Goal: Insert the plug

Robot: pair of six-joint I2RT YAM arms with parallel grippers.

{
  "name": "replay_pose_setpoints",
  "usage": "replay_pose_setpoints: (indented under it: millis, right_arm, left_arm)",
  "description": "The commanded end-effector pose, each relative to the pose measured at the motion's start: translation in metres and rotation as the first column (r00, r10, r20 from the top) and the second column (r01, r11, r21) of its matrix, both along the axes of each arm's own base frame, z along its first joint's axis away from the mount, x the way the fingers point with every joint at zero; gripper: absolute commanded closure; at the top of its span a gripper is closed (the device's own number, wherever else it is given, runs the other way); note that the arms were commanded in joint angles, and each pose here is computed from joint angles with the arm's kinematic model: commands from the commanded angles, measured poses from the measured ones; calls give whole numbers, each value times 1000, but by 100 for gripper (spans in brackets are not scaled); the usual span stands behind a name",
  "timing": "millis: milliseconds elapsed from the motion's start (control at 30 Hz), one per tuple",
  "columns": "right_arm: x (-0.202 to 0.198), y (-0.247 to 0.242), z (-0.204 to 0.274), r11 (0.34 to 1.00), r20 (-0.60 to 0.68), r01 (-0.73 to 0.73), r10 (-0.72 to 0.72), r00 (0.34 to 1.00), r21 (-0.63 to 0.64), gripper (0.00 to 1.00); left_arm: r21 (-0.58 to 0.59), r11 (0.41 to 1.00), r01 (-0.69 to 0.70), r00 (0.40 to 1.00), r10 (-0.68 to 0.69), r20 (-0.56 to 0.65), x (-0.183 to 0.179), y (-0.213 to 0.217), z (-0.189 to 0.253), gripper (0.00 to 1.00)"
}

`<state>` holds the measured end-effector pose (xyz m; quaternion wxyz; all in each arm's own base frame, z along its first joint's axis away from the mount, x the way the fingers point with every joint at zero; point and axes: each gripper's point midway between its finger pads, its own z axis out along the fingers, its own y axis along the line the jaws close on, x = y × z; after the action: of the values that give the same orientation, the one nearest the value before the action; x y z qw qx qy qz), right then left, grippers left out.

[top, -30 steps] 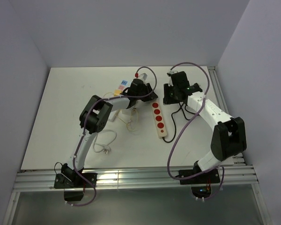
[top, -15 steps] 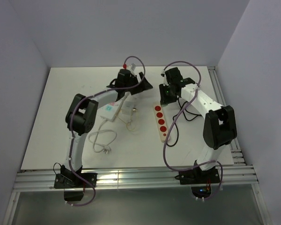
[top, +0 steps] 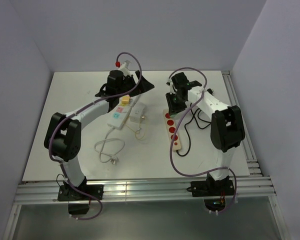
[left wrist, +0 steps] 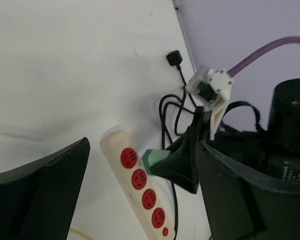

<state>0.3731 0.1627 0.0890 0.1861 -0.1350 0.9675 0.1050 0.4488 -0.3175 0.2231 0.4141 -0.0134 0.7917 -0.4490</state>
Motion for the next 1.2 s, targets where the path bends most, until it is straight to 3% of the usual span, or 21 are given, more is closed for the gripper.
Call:
replay_pose_setpoints:
  millis: [0, 267, 1167]
  right_arm:
    - [6, 8, 16, 999, 16, -41, 40, 999, 9, 100]
    - [10, 10, 10, 999, 0, -35, 35, 999, -8, 100]
    - [16, 3, -11, 998, -55, 1, -5, 998, -66, 100]
  left_arm:
    - [8, 1000, 15, 1000, -15, 0, -13, 2, -4, 8]
    - [45, 999, 20, 999, -19, -35, -23, 8, -28, 9]
    - [60, 998, 26, 999, -23, -46, -27, 9, -38, 9]
